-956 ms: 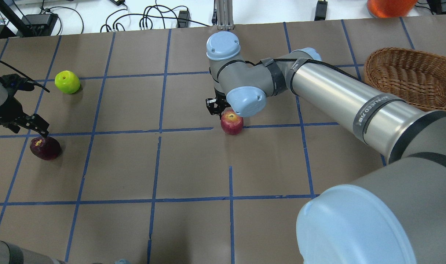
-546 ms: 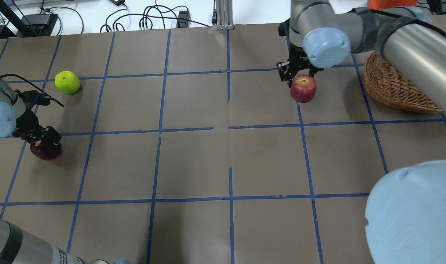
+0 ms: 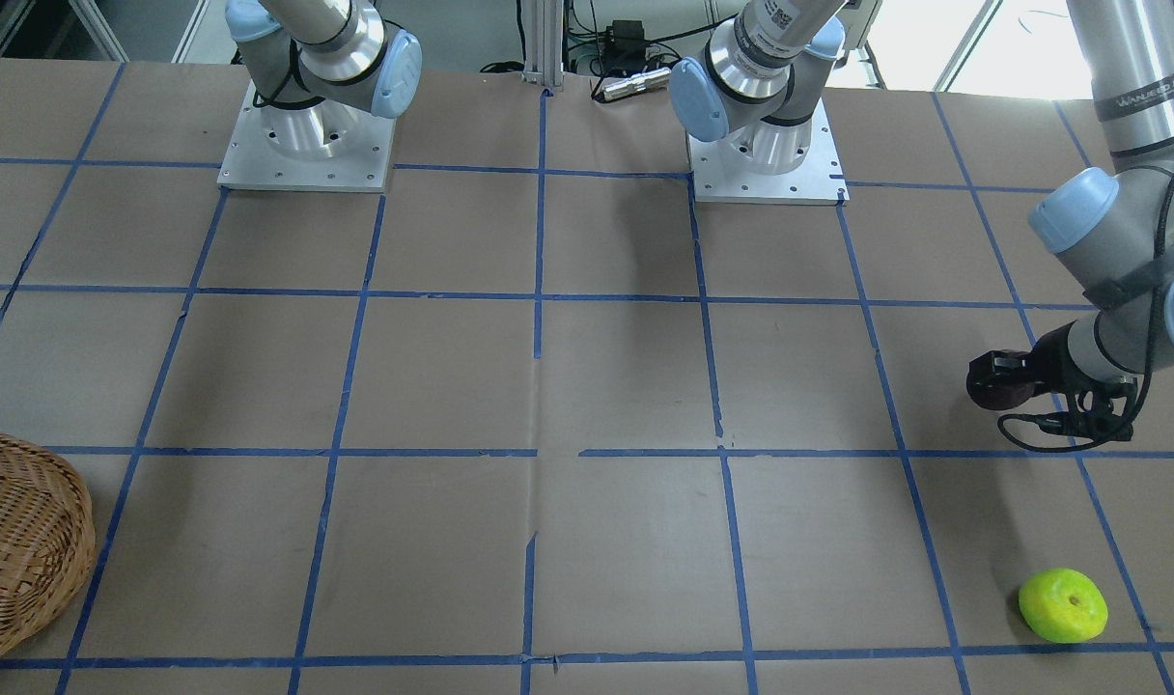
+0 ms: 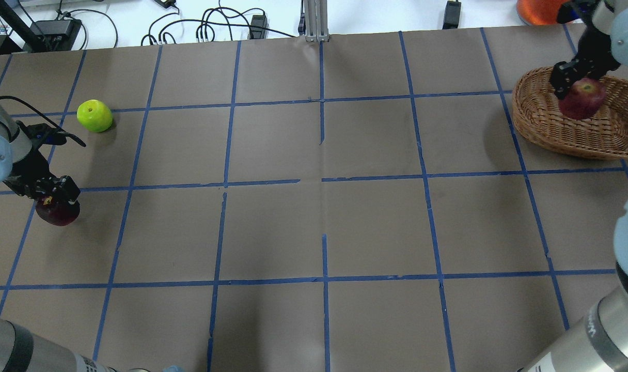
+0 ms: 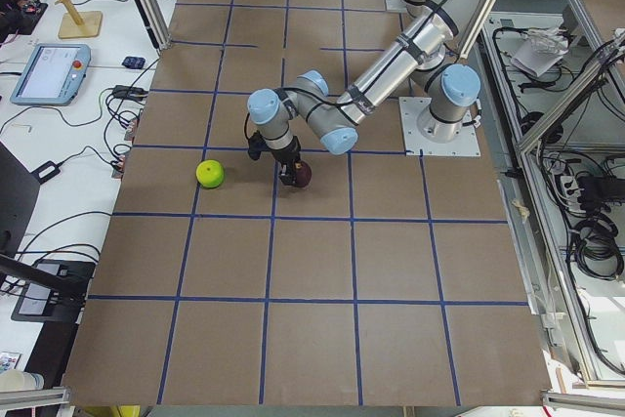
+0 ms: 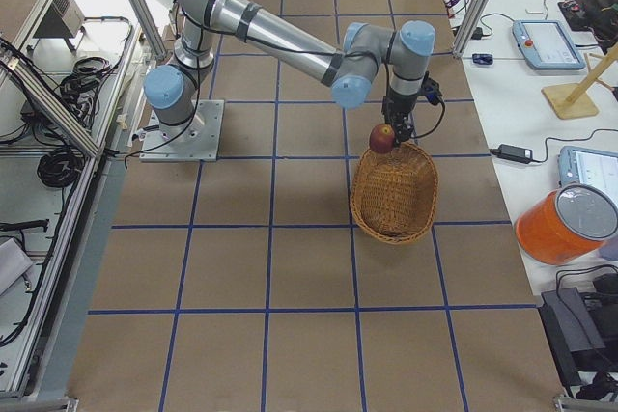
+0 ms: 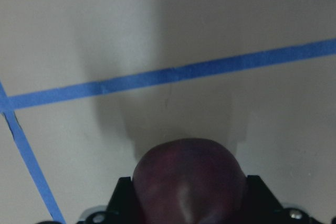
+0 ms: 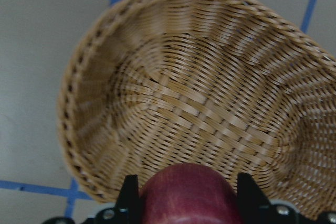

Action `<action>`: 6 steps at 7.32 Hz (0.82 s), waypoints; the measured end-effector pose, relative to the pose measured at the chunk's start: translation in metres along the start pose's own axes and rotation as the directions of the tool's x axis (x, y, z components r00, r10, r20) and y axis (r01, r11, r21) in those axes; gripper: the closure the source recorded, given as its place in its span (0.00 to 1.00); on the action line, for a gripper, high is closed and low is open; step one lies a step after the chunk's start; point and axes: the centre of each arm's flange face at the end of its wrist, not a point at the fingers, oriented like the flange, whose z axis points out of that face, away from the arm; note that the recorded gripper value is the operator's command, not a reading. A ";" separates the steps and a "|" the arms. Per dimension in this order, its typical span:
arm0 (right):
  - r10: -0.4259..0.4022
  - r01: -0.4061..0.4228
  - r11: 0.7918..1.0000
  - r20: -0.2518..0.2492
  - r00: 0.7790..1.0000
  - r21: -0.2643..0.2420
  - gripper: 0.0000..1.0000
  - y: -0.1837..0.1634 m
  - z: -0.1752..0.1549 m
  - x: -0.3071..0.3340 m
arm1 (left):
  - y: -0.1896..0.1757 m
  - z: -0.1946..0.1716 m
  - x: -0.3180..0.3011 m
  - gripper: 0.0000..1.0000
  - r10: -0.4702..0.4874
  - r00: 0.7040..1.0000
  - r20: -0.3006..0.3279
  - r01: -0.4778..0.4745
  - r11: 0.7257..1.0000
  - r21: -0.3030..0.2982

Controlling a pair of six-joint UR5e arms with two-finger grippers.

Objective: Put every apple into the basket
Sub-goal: 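Set the dark apple mid-table while the right gripper drops its apple in the basket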

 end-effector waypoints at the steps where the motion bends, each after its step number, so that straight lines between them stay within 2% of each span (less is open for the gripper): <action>1: -0.004 0.004 1.000 -0.003 1.000 0.005 0.44 0.005 0.022 0.027 | -0.009 -0.026 0.036 0.96 -0.088 0.995 -0.044 0.088 0.996 0.006; 2: -0.010 0.010 1.000 -0.005 1.000 0.006 0.00 0.002 0.038 0.044 | -0.022 -0.052 0.090 0.96 -0.181 0.980 -0.082 0.183 0.983 0.012; 4: -0.001 0.001 1.000 -0.016 1.000 0.006 0.00 -0.004 0.050 0.067 | -0.050 -0.082 0.210 0.96 -0.350 0.923 -0.160 0.357 0.934 0.020; 5: 0.004 -0.004 1.000 -0.022 1.000 0.010 0.00 -0.006 0.048 0.071 | -0.059 -0.086 0.272 0.96 -0.385 0.905 -0.182 0.397 0.917 0.031; 6: 0.006 -0.005 1.000 -0.030 1.000 0.023 0.00 -0.010 0.039 0.074 | -0.064 -0.083 0.335 0.96 -0.367 0.906 -0.209 0.384 0.922 0.049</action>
